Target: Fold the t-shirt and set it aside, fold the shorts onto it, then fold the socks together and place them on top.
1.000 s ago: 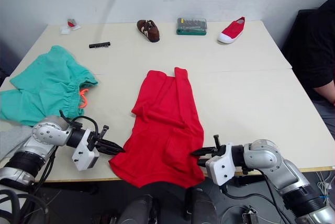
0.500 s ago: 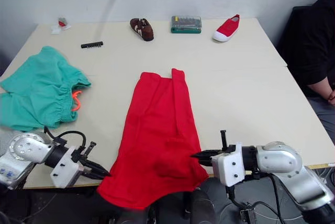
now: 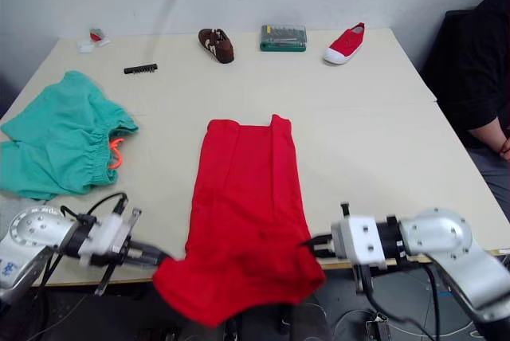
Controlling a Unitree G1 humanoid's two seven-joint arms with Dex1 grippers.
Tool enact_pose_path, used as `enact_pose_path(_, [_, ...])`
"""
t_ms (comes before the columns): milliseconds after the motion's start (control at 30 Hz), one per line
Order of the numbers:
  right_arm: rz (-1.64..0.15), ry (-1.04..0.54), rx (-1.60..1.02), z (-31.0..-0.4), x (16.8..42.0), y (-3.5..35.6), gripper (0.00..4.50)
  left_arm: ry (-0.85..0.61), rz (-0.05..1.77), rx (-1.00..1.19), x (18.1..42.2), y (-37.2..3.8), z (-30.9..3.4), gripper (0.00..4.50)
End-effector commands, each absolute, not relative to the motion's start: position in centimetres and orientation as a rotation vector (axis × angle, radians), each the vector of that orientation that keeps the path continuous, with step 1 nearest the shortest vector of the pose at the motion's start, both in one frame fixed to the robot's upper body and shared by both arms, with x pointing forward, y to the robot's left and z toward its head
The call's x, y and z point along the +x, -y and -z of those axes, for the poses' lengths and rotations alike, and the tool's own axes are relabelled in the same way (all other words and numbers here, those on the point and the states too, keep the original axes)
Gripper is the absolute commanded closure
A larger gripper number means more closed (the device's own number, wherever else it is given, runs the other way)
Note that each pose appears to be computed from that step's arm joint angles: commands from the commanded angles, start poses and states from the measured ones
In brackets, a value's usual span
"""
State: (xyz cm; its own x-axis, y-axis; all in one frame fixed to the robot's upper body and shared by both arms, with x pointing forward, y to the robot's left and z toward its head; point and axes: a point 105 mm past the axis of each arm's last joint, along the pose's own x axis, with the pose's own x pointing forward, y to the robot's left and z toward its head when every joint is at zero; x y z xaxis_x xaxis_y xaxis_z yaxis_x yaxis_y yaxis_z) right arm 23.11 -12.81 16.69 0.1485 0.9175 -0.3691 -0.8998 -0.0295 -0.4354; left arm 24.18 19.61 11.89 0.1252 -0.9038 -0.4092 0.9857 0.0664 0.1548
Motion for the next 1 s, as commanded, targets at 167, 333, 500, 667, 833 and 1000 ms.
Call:
enact_pose_path(167, [-1.35, 0.054, -0.647, -19.5, 30.8, 12.4, 4.45, -0.103, 1.115, 0.208, 33.4, -19.8, -16.3, 4.5])
enact_pose_path(333, [-1.205, -0.093, -0.508, -18.9, 36.4, 12.3, 4.45, -0.084, 0.962, 0.058, 38.6, -18.5, -18.5, 4.5])
enact_pose_path(500, [-1.07, -0.294, -0.229, -17.4, 39.9, 12.6, 4.45, -0.165, 0.866, -0.013, 41.7, -16.4, -17.8, 4.5])
enact_pose_path(667, [-0.94, -0.425, 0.038, -16.3, 41.5, 13.3, 4.45, -0.218, 0.779, -0.048, 43.0, -16.2, -16.8, 4.5])
enact_pose_path(833, [-0.932, -0.432, 0.146, -16.7, 41.7, 12.8, 4.45, -0.261, 0.729, -0.071, 42.8, -17.2, -16.0, 4.5])
enact_pose_path(1000, [-0.989, -0.4, 0.138, -17.4, 41.4, 11.3, 4.45, -0.27, 0.66, -0.127, 42.0, -19.4, -16.2, 4.5])
